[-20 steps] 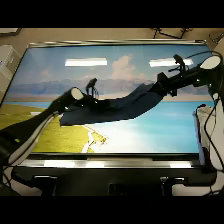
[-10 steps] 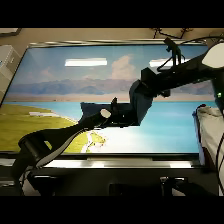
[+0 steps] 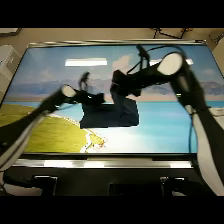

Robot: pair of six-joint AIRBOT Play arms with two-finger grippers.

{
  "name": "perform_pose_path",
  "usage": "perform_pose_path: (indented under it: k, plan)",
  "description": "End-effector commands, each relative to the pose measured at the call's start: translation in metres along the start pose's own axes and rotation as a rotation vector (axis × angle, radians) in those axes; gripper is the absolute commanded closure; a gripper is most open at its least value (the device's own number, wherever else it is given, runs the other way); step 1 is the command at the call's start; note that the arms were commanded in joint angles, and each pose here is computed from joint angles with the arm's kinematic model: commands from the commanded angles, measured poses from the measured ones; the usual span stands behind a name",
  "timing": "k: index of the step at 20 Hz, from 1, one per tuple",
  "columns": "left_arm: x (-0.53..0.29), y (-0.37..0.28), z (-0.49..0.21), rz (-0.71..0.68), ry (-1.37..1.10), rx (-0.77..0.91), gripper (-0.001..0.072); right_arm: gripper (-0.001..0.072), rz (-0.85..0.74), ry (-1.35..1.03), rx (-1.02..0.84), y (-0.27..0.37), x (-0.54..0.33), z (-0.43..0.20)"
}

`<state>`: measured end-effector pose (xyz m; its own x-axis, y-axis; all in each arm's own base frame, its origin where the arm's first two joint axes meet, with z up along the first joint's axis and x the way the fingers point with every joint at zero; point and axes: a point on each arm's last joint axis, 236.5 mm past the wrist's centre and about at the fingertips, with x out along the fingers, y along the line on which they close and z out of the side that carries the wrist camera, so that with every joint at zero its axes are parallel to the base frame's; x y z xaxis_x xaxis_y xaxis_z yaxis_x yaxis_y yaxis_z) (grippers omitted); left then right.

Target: Fold the clothes and pants, and hang the long-sleeved shirts on hangers.

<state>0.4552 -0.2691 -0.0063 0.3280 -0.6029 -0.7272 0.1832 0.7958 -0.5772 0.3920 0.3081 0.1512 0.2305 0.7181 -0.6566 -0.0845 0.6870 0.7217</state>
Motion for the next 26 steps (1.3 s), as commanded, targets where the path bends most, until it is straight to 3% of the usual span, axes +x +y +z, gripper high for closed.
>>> perform_pose_path:
  k: [1, 6, 7, 8, 9, 12, 14, 17, 19, 20, 26]
  plan:
    - [-0.167, 0.118, 0.035, 0.344, -0.109, 0.011, 0.0687, 0.0674, 0.092, 0.023, 0.081, 0.009, 0.094, -0.001]
    - [-0.343, 0.120, 0.047, 0.455, -0.456, -0.050, 0.0687, 0.0674, 0.193, 0.055, 0.336, -0.002, 0.221, -0.024]
    - [-0.357, 0.110, 0.044, 0.464, -0.484, -0.021, 0.0686, 0.0606, 0.214, 0.054, 0.388, -0.002, 0.237, -0.029]
    - [-0.366, 0.101, 0.039, 0.468, -0.504, 0.009, 0.0687, 0.0252, 0.236, 0.067, 0.439, 0.000, 0.246, -0.034]
    - [-0.369, 0.095, 0.034, 0.467, -0.513, 0.018, 0.0687, 0.0014, 0.251, 0.081, 0.444, 0.002, 0.248, -0.037]
    - [-0.363, 0.096, 0.015, 0.466, -0.497, 0.010, 0.0686, 0.0018, 0.249, 0.143, 0.284, -0.005, 0.210, -0.029]
    - [-0.351, 0.103, 0.004, 0.465, -0.467, -0.008, 0.0686, 0.0018, 0.140, 0.142, 0.202, -0.046, 0.156, -0.001]
    - [-0.342, 0.109, -0.005, 0.464, -0.441, -0.023, 0.0686, 0.0020, -0.216, 0.152, 0.176, -0.162, 0.057, 0.023]
    - [-0.343, 0.108, -0.005, 0.463, -0.445, -0.021, 0.0686, 0.0030, -0.511, 0.234, 0.261, -0.253, -0.006, 0.008]
    - [-0.344, 0.108, -0.005, 0.463, -0.446, -0.021, 0.0686, 0.0032, -0.551, 0.269, 0.301, -0.274, -0.017, 0.000]
    - [-0.343, 0.107, -0.005, 0.457, -0.448, -0.033, 0.0686, 0.0093, -0.104, 0.352, 0.337, -0.254, 0.066, -0.020]
